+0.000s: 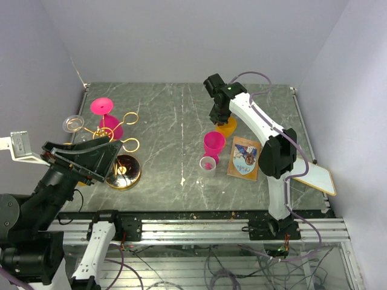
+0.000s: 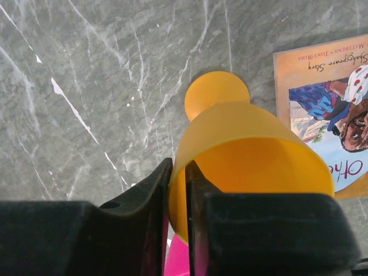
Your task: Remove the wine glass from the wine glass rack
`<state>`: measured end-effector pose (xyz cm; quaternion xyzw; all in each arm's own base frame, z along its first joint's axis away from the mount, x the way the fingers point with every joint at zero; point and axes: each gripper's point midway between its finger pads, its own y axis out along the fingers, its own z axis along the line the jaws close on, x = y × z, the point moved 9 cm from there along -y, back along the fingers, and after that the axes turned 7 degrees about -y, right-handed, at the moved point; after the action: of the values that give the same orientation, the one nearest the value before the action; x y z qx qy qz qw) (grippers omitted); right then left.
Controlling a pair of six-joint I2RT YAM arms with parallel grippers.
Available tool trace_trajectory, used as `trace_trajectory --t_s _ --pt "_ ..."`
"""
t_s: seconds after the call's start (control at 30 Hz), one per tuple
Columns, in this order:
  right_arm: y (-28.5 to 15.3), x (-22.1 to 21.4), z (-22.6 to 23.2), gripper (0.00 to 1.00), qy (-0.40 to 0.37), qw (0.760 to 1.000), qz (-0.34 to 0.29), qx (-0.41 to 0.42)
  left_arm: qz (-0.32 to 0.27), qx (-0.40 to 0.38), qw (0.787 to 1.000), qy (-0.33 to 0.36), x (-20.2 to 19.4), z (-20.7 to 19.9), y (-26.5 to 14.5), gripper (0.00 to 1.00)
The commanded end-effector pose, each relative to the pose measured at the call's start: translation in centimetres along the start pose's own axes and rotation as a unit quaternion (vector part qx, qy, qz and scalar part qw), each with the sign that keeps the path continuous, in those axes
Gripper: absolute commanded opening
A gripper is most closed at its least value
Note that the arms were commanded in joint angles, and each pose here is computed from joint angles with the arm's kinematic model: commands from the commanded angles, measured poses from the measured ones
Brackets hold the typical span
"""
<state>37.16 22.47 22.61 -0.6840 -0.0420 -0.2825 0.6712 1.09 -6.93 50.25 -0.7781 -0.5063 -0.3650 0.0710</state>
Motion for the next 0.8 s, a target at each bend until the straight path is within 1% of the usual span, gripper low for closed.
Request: trace_trajectory --t_s 0.0,0.03,0.1,0.13,0.3,0.5,0.53,0.57,0.67,0.77 --pt "-0.3 0.3 -0.4 0.18 0.007 1.0 -0.019 -0.01 -0.011 0.012 1.0 -0.001 0.2 -0.6 -0.8 0.85" --pt "-0.4 0.3 -0.5 0.2 0.006 1.0 -0.021 -0.01 -0.011 0.017 1.0 -0.002 0.1 -0.5 -0.8 0.85" --pt "-0.8 0.5 -0.6 0.27 0.008 1.0 -0.026 -0.008 -0.012 0.024 1.0 -0.008 0.0 -0.2 -0.8 0.85" --pt "-1.1 0.6 -0.6 0.35 0.008 1.0 -0.028 -0.004 -0.011 0.026 1.0 -0.014 0.0 -0.1 -0.7 0.85" --pt "-2.9 1.0 -0.5 0.61 0.01 0.999 -0.033 0.023 -0.009 0.047 0.998 -0.029 -0.1 0.5 -0.4 0.84" --pt "-8.3 2.3 -1.7 0.95 0.011 0.994 -0.079 0.071 -0.002 0.103 0.994 -0.036 -0.6 1.8 -0.7 0.83" --pt "-8.9 2.4 -2.0 0.99 0.011 0.993 -0.087 0.075 -0.001 0.11 0.993 -0.035 -0.6 2.1 -0.7 0.83" --pt "-9.5 2.5 -2.2 0.99 0.008 0.992 -0.096 0.081 0.0 0.117 0.993 -0.034 -0.7 2.3 -0.7 0.84" --pt "-11.1 2.6 -3.2 1.0 0.003 0.989 -0.115 0.092 0.009 0.133 0.99 -0.035 -1.0 3.0 -0.5 0.84" --pt "-12.2 2.3 -3.8 1.0 -0.009 0.987 -0.12 0.111 0.028 0.134 0.99 -0.044 -1.2 3.8 0.4 0.84"
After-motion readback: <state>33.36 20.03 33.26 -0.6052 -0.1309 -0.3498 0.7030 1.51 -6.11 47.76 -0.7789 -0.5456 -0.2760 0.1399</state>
